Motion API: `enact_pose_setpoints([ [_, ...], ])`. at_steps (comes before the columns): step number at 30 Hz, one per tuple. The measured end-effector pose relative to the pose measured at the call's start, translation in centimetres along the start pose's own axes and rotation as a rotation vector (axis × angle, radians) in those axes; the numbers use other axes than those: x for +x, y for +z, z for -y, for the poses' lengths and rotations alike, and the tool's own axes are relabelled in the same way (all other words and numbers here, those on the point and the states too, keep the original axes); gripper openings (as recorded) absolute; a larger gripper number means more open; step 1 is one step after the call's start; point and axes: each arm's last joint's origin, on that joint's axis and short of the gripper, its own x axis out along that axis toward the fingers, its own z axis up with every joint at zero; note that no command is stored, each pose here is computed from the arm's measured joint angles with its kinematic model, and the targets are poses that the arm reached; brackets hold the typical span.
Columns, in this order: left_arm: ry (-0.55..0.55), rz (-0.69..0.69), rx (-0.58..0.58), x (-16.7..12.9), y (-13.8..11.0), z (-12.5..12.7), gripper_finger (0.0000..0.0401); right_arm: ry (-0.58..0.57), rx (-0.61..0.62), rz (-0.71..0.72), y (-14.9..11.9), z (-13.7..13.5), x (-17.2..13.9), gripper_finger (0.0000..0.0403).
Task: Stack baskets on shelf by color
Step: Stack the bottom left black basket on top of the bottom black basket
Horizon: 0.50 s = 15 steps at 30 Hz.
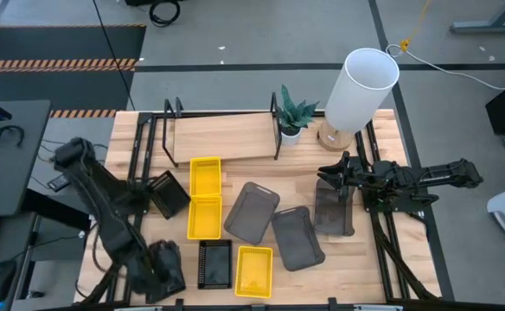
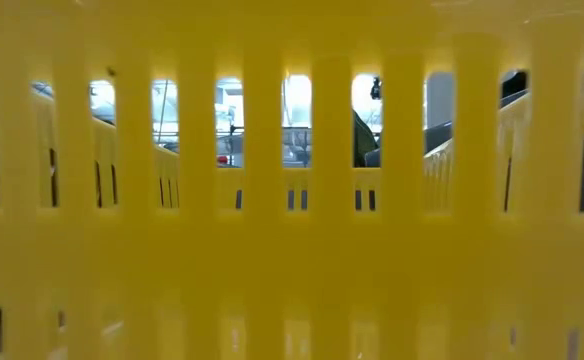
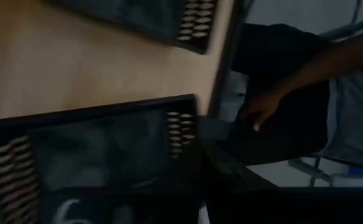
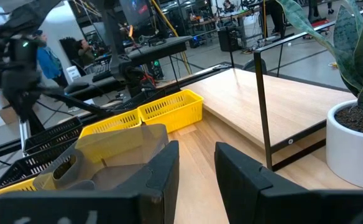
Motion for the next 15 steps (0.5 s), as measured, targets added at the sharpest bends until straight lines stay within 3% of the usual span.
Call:
enact_pose_setpoints([
  [4, -0.070, 0.009, 0.023, 3.1, -0.9, 1.7, 0.0016, 0.000, 0.000, 0.000, 0.0, 0.0, 0.0, 0.0109],
  [7, -0.017, -0.033, -0.071, 4.9, -1.1, 1.4, 0.0034, 0.000, 0.000, 0.000, 0.0, 0.0, 0.0, 0.0109],
  [11, -0.007, -0.124, -0.190, 6.2, -1.2, 1.2, 0.0085, 0.000, -0.001, -0.001, 0.0, 0.0, 0.0, 0.0109],
  [15, 0.005, -0.148, -0.220, 6.6, -1.4, 1.1, 0.0152, 0.000, 0.000, 0.000, 0.0, 0.0, 0.0, 0.0109],
])
